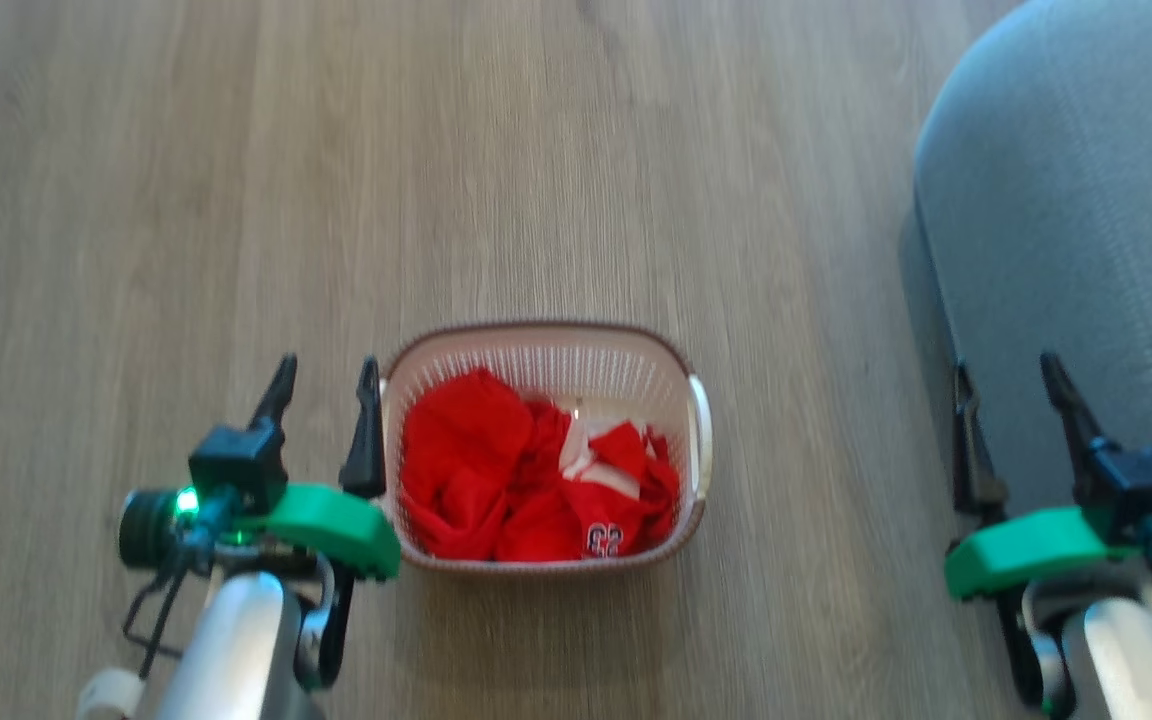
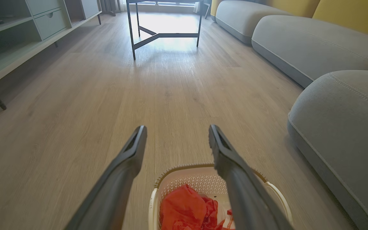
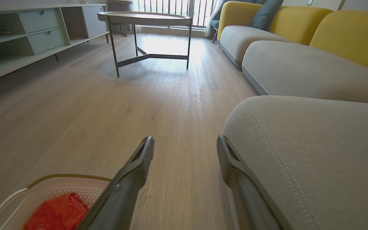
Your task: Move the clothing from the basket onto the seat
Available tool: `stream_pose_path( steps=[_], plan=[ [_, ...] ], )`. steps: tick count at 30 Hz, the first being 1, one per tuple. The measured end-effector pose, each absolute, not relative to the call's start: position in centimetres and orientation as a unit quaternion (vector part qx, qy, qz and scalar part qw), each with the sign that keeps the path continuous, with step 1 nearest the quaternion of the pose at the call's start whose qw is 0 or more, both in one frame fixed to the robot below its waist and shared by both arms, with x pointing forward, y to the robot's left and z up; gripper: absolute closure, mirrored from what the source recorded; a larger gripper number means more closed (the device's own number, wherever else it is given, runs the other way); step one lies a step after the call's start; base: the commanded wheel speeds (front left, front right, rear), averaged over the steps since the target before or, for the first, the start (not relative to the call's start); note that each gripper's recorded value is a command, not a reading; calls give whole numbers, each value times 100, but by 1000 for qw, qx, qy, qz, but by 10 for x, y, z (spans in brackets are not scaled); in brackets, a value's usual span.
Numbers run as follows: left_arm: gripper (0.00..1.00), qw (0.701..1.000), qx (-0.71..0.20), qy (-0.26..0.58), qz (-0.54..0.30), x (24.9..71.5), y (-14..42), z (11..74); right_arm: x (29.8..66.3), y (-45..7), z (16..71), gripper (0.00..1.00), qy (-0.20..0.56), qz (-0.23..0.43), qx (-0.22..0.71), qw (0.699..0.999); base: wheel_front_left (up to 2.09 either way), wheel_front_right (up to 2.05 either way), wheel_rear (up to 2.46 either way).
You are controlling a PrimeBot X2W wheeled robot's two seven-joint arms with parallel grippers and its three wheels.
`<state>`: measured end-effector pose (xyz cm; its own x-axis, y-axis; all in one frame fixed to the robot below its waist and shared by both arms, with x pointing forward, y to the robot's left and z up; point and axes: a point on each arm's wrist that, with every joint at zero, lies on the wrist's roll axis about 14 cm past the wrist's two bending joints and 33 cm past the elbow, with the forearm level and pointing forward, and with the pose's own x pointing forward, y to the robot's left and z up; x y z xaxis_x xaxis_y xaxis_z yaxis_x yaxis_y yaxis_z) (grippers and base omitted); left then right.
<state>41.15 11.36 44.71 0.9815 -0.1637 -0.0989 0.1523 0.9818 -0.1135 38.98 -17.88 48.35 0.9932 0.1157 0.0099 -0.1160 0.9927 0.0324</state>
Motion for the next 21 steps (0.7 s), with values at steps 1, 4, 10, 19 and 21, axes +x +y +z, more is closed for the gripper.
stream_pose_path(
  steps=[1,4,10,19,21],
  plan=[
    [0,994,-53,55,-81,417,112,445,395,-179,483,0,-4,58,16,998,0,0,0],
    [0,993,-54,59,-86,435,108,439,413,-178,479,0,-3,59,16,998,0,0,0],
    [0,992,-52,71,-96,470,100,417,446,-175,462,0,4,65,16,998,0,0,0],
    [0,981,-35,127,-140,508,70,350,499,-170,442,0,-8,75,12,997,0,0,0],
    [0,974,-31,161,-156,514,58,317,508,-169,424,0,5,76,13,997,0,0,0]
  ],
)
